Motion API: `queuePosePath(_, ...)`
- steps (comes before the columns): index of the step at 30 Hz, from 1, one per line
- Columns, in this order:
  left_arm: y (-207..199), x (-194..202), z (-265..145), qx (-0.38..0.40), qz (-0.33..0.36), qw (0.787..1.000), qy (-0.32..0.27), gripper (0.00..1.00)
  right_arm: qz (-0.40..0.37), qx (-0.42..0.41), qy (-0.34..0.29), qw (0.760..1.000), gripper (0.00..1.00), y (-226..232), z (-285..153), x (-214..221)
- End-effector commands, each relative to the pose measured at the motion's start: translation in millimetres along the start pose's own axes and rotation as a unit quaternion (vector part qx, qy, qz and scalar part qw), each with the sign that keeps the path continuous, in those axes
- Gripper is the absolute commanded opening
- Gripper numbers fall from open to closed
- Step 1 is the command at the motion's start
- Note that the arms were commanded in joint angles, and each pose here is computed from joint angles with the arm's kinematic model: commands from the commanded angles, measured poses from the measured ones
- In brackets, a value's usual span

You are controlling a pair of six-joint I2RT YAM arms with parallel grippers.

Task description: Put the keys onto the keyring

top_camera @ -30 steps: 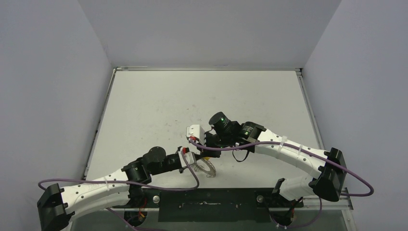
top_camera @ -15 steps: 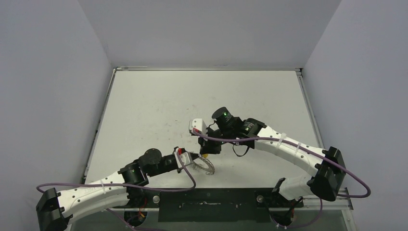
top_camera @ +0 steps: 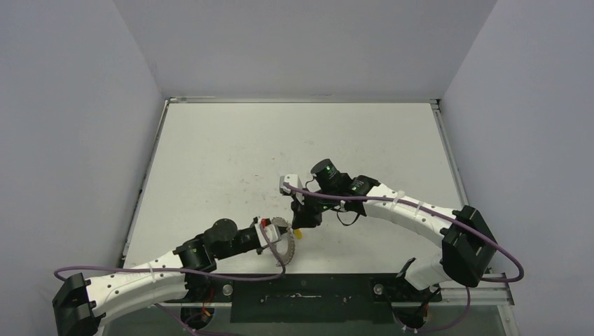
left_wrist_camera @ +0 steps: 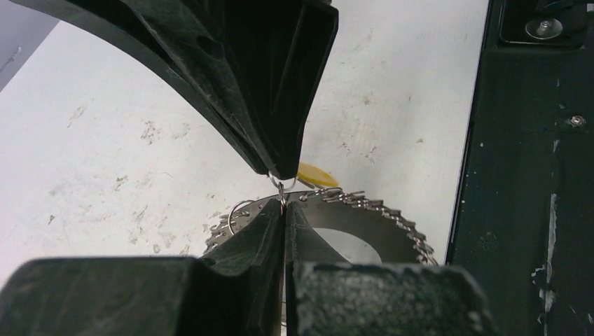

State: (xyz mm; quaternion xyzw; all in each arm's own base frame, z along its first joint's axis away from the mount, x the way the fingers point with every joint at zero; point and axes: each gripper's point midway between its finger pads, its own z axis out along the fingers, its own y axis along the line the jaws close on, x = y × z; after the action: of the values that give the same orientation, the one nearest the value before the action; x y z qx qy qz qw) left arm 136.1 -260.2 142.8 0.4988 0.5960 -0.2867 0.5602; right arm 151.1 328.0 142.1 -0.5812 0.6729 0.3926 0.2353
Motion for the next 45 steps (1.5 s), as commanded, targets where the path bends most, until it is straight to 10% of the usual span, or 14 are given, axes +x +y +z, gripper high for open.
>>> queuePosePath(1,-1,-4,-2,-0.002,0.001,1.0,-0.017,0.0,-0.012,0.006,-0.029,0.999,0.16,-12,5,3)
queuePosePath(22,10,-21,-10,-0.042,-0.007,0.996,-0.084,0.0,-0.027,0.108,-0.114,0.987,0.5,-34,-26,-13)
queuePosePath(33,46,-24,1,-0.138,-0.031,0.987,-0.083,0.0,0.016,0.273,-0.199,0.941,0.9,-80,-89,-17)
queuePosePath(45,93,-20,49,-0.156,-0.097,0.982,-0.042,0.04,0.152,0.343,-0.251,0.892,1.0,-131,-143,13)
